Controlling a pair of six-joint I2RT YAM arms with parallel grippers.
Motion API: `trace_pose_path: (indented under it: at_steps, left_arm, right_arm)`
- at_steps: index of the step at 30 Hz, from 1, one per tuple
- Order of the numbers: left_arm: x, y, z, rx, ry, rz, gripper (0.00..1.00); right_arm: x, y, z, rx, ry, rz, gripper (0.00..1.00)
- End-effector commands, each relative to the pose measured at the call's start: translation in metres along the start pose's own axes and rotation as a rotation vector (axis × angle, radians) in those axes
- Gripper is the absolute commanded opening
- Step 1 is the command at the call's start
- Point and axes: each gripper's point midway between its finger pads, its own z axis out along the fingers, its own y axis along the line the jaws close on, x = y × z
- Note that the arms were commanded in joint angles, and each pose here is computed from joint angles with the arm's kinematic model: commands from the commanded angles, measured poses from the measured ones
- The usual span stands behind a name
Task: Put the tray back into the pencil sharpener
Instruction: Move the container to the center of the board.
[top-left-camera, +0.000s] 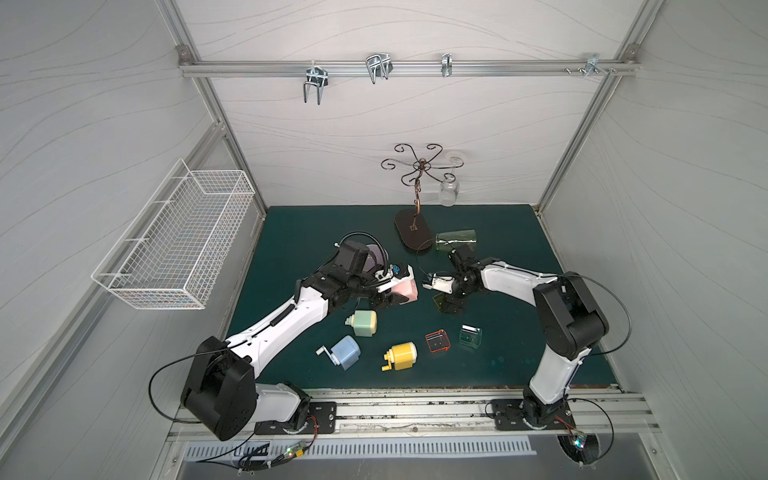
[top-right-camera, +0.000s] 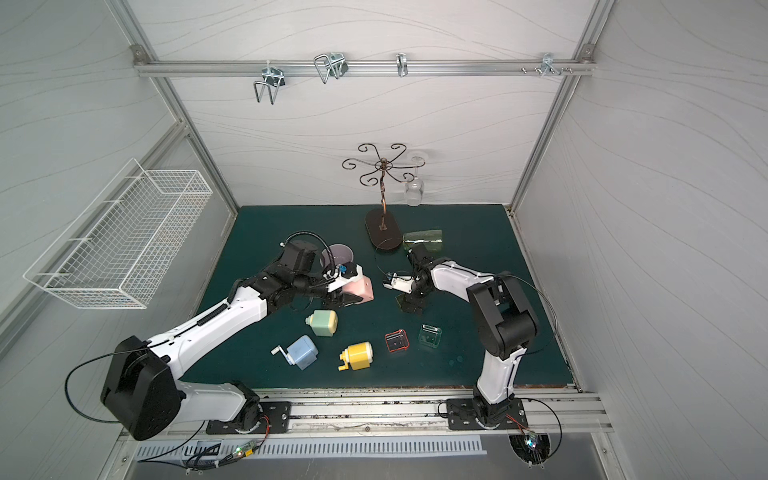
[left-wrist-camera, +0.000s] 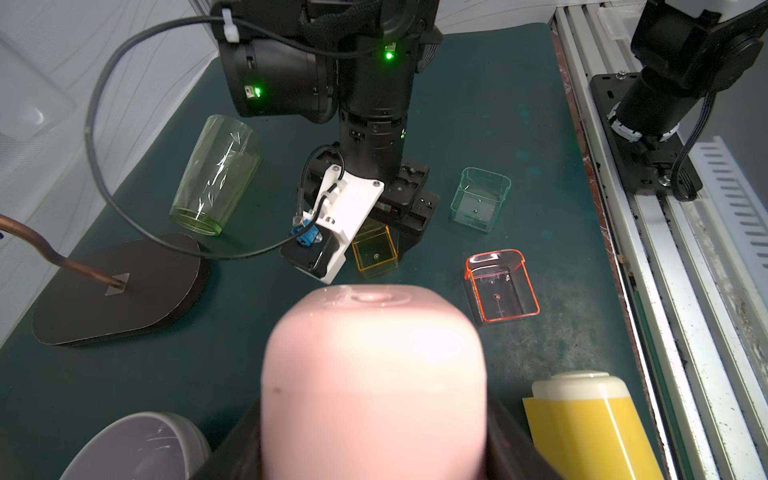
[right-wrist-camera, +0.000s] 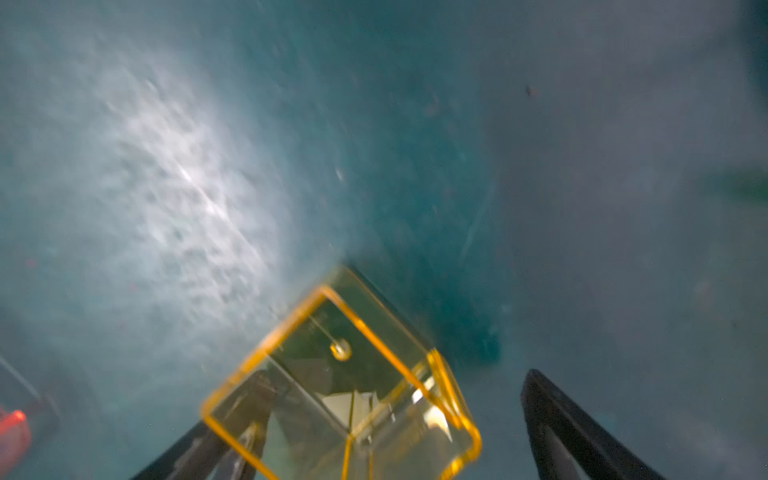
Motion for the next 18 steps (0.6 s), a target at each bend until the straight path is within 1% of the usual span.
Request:
trace_pose_path:
  at_steps: [1,4,7,10,12,14,18]
  left_arm:
    - [-0.027,0.013,-0.009,-0.037,-0.055,0.072,0.0]
    - [-0.024,0.009,-0.009,-0.017,-0.041,0.07,0.0]
    - [-0.021,0.004,-0.008,0.012,-0.028,0.064,0.0]
    - [-0.021,0.002,-0.006,0.029,-0.04,0.049,0.0]
    - [-0.022,0.001,-0.005,0.037,-0.05,0.044,0.0]
    - [-0.022,0.002,-0.003,0.039,-0.055,0.045,0.0]
    - [-0.022,0.003,-0.002,0.042,-0.054,0.044,0.0]
  right_arm:
    - [-0.011,0.004,0.001,-0.031,-0.048,0.02,0.97]
    - [0.001,-0.006,-0.013,-0.038,-0.059,0.021,0.97]
    - [0.02,-0.013,-0.041,-0.114,-0.095,0.059,0.97]
    - [0.027,-0.009,-0.06,-0.138,-0.168,-0.009,0.99]
    - [0.03,-0.008,-0.06,-0.159,-0.184,-0.031,0.99]
    - [0.032,-0.011,-0.051,-0.186,-0.175,-0.045,0.99]
    - [0.028,-0.026,-0.032,-0.194,-0.174,-0.076,0.99]
